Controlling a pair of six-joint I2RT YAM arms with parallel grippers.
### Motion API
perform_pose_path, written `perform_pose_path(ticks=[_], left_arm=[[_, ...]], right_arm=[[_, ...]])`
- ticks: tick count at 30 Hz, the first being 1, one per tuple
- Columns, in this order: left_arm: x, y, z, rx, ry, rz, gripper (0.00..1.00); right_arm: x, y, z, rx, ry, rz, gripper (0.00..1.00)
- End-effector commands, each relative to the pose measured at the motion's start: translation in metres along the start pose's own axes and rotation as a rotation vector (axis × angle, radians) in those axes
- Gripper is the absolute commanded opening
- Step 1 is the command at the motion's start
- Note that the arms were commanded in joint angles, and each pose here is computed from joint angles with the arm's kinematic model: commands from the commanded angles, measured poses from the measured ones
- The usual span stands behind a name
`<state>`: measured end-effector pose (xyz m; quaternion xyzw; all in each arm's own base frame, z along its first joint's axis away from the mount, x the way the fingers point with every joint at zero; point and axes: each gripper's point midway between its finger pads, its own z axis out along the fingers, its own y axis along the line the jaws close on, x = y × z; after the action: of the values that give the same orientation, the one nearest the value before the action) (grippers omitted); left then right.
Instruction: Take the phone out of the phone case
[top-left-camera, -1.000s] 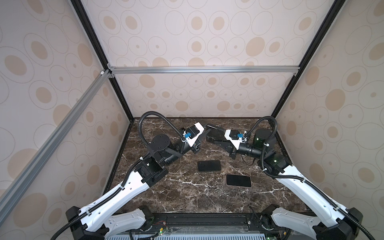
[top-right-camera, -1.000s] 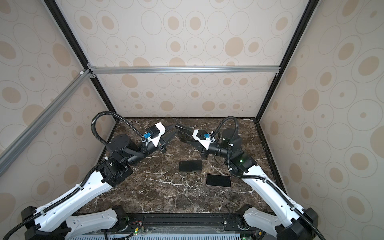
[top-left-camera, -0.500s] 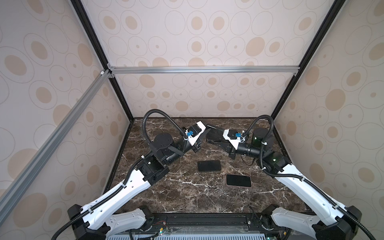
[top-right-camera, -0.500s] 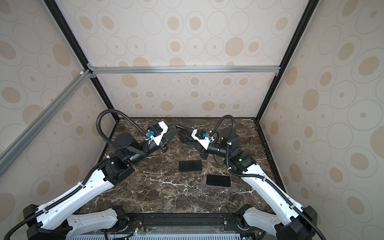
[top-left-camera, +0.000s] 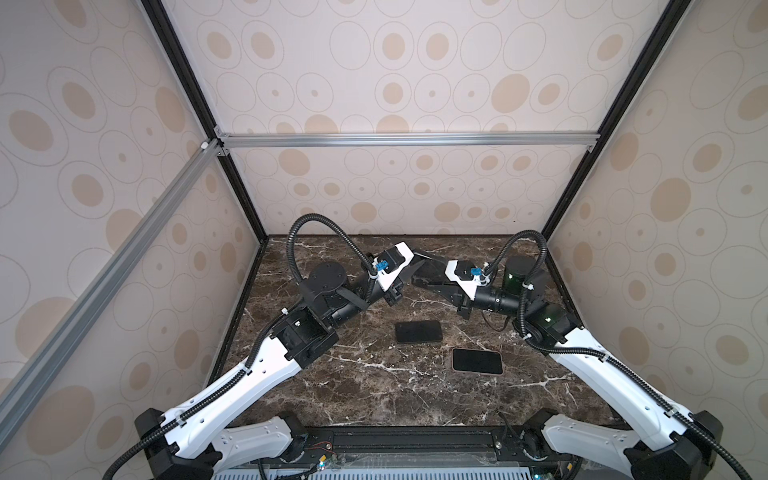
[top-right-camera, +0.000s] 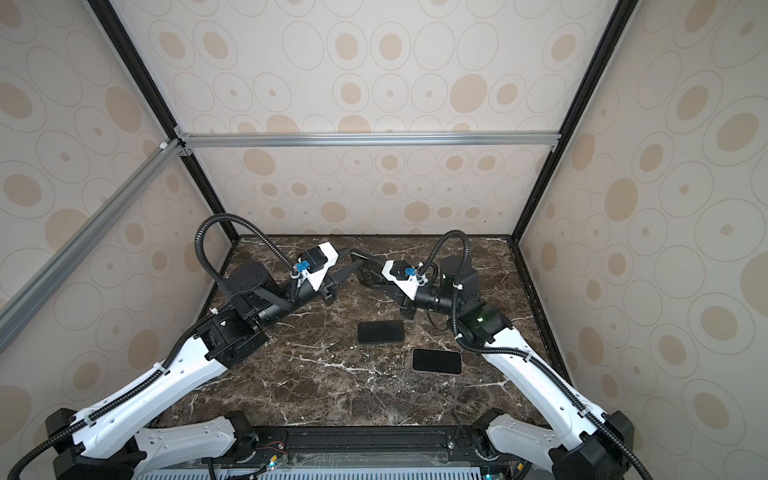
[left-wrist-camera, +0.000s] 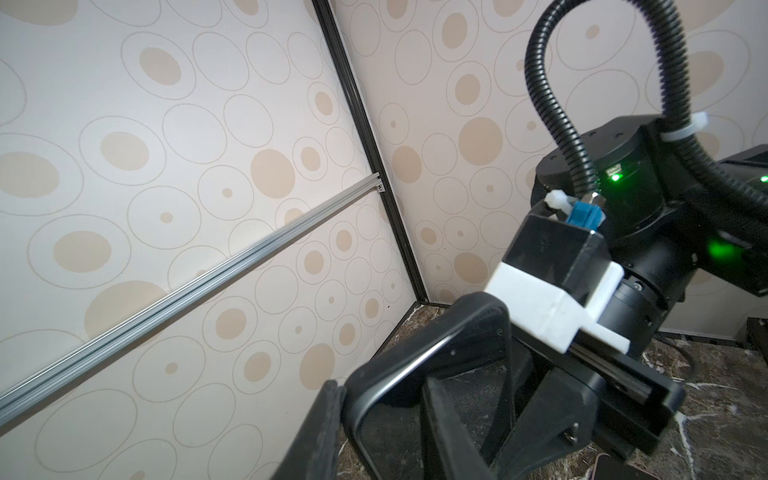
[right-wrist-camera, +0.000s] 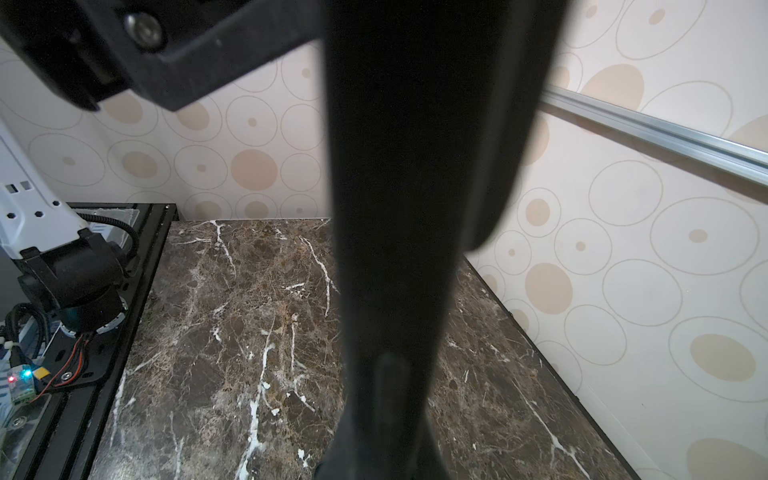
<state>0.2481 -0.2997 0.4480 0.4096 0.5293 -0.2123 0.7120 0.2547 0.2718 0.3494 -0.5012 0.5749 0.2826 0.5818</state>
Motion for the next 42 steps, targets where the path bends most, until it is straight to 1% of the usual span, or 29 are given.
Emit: perform_pose_path(ticks=[1, 8, 13, 19, 26, 30, 32, 33, 34, 35, 36, 37, 42], left_arm=[[0.019, -0.040, 0.011, 0.191, 0.049, -0.005, 0.32], [0.021, -0.050, 0.009, 0.246, 0.053, -0.021, 0.32], [0.022, -0.058, 0.008, 0.291, 0.052, -0.029, 0.32], [0.019, -0.054, 0.005, 0.268, 0.041, -0.033, 0.33], [0.021, -0.058, 0.007, 0.291, 0.050, -0.039, 0.33], [0.019, -0.051, 0.007, 0.257, 0.046, -0.037, 0.35], [0.016, -0.040, 0.007, 0.196, 0.040, -0.038, 0.40], [0.013, -0.034, 0.006, 0.163, 0.033, -0.037, 0.44], [0.009, -0.026, 0.004, 0.118, 0.023, -0.040, 0.62], [0.005, -0.019, 0.001, 0.077, 0.008, -0.039, 0.78], [0.000, -0.012, -0.002, 0.040, -0.007, -0.037, 0.87], [-0.005, -0.003, -0.006, -0.007, -0.022, -0.040, 0.98], [-0.024, 0.023, -0.028, -0.153, -0.093, -0.044, 0.99]], right_arm=[[-0.044, 0.036, 0.000, -0.151, -0.151, -0.167, 0.00], [-0.049, 0.026, -0.001, -0.092, -0.162, -0.153, 0.00], [-0.051, 0.029, -0.002, -0.109, -0.177, -0.161, 0.00], [-0.053, 0.032, -0.003, -0.115, -0.189, -0.178, 0.00], [-0.055, 0.039, -0.005, -0.157, -0.209, -0.209, 0.00], [-0.051, 0.040, -0.004, -0.155, -0.198, -0.215, 0.00], [-0.048, 0.037, -0.004, -0.136, -0.181, -0.211, 0.00], [-0.047, 0.034, -0.004, -0.119, -0.177, -0.202, 0.00], [-0.046, 0.031, -0.004, -0.099, -0.171, -0.191, 0.00], [-0.044, 0.029, -0.004, -0.083, -0.162, -0.183, 0.00], [-0.043, 0.027, -0.004, -0.068, -0.154, -0.180, 0.00], [-0.042, 0.025, -0.004, -0.053, -0.150, -0.171, 0.00], [-0.035, 0.013, -0.005, 0.020, -0.128, -0.129, 0.00]])
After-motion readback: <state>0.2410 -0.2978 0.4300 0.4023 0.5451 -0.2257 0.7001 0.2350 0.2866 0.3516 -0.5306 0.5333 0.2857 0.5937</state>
